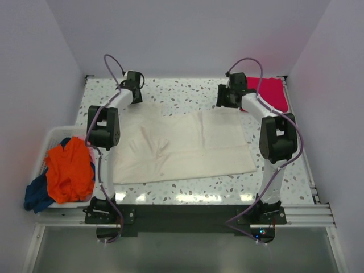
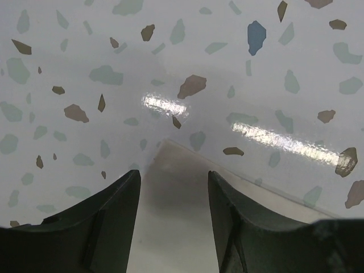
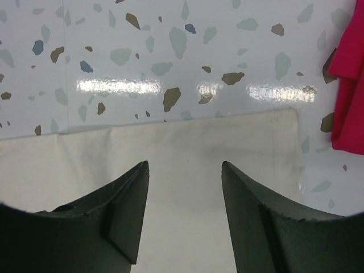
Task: Fold and stack the t-shirts
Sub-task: Fold the tshirt
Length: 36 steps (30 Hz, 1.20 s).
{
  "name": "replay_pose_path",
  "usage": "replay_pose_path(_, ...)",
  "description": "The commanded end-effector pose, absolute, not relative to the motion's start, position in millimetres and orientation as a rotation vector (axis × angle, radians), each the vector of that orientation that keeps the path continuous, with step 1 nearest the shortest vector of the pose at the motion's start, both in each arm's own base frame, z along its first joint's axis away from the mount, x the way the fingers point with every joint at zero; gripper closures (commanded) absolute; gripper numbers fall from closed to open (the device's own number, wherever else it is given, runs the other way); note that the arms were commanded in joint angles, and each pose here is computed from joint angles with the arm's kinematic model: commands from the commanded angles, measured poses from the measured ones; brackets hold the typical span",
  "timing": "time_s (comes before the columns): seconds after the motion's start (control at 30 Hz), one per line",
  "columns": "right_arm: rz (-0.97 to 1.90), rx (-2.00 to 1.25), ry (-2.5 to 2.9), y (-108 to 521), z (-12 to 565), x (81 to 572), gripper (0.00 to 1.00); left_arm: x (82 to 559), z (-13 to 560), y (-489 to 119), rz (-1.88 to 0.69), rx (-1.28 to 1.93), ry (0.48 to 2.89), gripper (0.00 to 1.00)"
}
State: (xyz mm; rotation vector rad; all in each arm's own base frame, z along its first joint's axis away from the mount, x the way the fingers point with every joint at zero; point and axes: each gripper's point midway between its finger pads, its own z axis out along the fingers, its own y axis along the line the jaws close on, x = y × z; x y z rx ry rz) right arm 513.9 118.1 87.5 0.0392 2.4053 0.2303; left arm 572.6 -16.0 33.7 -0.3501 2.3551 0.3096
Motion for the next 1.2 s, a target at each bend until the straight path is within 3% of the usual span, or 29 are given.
replay_pose_path(0.0,0.261,0.01,2.308,118,123,521,0.43,588,41,-16,0.286,-0.336,2.32,0.44)
replay_pose_path(0.63,0.106,0.093,2.347,80,105,520,0.43,587,15,-7,0.281,-0.355,2.358,0.49)
replay_pose_path(0.8,0.008,0.103,2.374,65,94,521,0.43,586,13,-5,0.232,-0.371,2.367,0.59)
replay_pose_path(1.17,-0.032,0.131,2.49,45,54,518,0.43,594,35,-11,0.115,-0.373,2.325,0.94)
